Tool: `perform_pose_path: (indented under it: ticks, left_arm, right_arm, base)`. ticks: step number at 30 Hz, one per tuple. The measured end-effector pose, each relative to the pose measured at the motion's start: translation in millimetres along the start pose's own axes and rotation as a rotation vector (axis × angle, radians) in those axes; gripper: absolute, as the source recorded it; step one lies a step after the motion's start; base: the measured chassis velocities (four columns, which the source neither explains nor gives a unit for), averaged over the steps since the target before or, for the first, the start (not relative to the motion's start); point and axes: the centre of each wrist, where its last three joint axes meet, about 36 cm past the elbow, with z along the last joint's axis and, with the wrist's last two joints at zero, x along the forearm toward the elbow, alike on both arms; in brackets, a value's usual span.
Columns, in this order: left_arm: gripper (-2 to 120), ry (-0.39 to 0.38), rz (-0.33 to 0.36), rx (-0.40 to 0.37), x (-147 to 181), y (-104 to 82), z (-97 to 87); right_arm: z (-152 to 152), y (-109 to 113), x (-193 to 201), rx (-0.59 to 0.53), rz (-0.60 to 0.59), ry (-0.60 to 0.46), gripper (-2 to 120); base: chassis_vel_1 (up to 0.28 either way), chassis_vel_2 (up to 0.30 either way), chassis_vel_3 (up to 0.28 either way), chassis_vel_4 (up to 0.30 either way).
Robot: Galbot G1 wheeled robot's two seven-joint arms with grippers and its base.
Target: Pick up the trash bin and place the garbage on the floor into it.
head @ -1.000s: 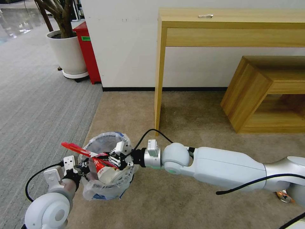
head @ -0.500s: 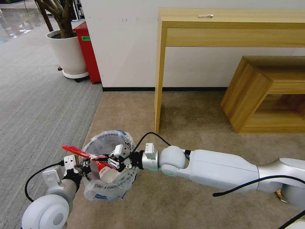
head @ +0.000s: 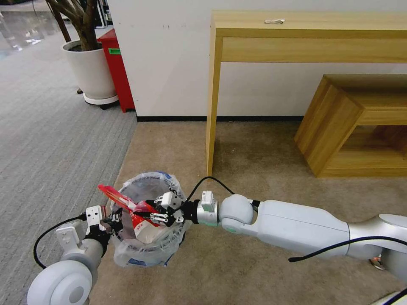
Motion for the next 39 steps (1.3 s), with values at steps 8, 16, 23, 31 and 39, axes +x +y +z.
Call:
perform_pose_path:
  ticks: [8, 16, 23, 31, 39]
  left_arm:
    - [0, 0.006, 0.004, 0.005, 1.1, -1.8, 1.8]
    - [0, 0.007, 0.004, 0.005, 1.5, -1.6, 2.1]
    - [0, 0.009, 0.001, 0.006, 0.1, -0.8, 2.6]
    - [0, 0.051, -0.041, 0.015, -13.0, 14.2, 9.3]
    - [0, 0.065, -0.072, 0.019, -22.7, 23.9, 12.5]
  right_arm:
    - [4.3, -0.6, -1.6, -0.005, 0.006, -0.01, 73]
    - [4.7, -3.6, -0.9, 0.002, 0.018, -0.021, 99]
    - [4.5, -5.8, 3.0, 0.011, 0.031, -0.026, 100]
    - [-10.2, -18.7, 15.9, 0.02, 0.097, -0.069, 100]
    - [-30.2, -36.4, 45.6, 0.015, 0.287, -0.137, 100]
  base:
    - [0.0, 0.0, 0.0, 0.0]
    - [0.0, 0.0, 0.0, 0.0]
    - [0.0, 0.0, 0.0, 0.0]
    - [0.0, 0.0, 0.0, 0.0]
    - [0.0, 0.0, 0.0, 0.0]
